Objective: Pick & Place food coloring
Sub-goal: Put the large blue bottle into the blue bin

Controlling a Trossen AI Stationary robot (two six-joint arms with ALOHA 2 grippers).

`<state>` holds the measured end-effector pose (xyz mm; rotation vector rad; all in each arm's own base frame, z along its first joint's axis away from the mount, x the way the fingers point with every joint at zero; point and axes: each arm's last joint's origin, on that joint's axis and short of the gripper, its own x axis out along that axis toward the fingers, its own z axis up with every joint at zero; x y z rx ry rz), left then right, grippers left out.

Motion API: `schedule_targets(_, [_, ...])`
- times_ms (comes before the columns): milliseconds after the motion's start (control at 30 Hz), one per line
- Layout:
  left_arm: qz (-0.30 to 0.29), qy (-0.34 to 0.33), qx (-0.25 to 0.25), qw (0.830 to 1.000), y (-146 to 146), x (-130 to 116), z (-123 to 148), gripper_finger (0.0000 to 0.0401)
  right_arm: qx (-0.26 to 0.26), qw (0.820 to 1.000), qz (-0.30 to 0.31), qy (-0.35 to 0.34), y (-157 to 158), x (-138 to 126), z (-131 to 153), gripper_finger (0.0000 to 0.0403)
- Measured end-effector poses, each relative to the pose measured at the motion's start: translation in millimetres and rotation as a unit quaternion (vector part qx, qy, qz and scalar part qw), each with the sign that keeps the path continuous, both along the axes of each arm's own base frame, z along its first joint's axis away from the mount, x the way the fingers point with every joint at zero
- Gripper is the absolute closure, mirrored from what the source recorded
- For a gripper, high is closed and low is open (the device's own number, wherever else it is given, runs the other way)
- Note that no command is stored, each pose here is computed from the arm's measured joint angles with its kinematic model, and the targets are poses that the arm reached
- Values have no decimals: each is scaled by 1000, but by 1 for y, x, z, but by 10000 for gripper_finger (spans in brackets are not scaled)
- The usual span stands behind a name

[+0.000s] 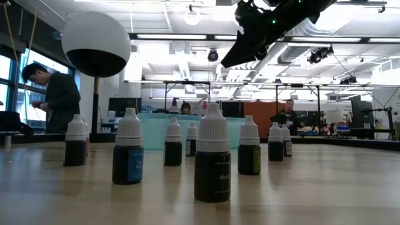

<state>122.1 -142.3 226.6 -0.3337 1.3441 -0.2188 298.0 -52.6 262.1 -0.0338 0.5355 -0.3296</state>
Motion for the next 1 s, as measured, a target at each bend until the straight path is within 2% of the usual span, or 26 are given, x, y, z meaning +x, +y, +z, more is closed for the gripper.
schedule_targets(133, [10,-30,2,999,0,2,3,388,1,1000,2,0,0,0,0,272])
schedule_targets(267, [3,-101,61,993,0,8,15,378,1,1000,2,0,0,0,0,272])
schedule_targets(400, [-14,-229,140,963,7,25,44,374,2,1000,3,0,0,0,0,272])
schedule_targets(467, [0,-257,192,947,18,36,56,376,4,1000,6,-1,0,0,0,272])
schedule_targets(533, [31,-281,216,935,33,50,71,378,6,1000,10,-1,1,0,0,272])
schedule_targets(600, [60,-285,235,927,54,63,81,378,10,1000,16,-2,1,0,0,272])
schedule_targets(700, [95,-269,249,926,90,78,89,375,15,1000,22,-3,2,0,0,272])
schedule_targets(833, [182,-255,251,916,139,96,89,372,15,1000,22,-3,2,0,0,272])
schedule_targets(1000, [230,-182,222,930,187,111,67,372,15,1000,23,-2,2,0,0,272])
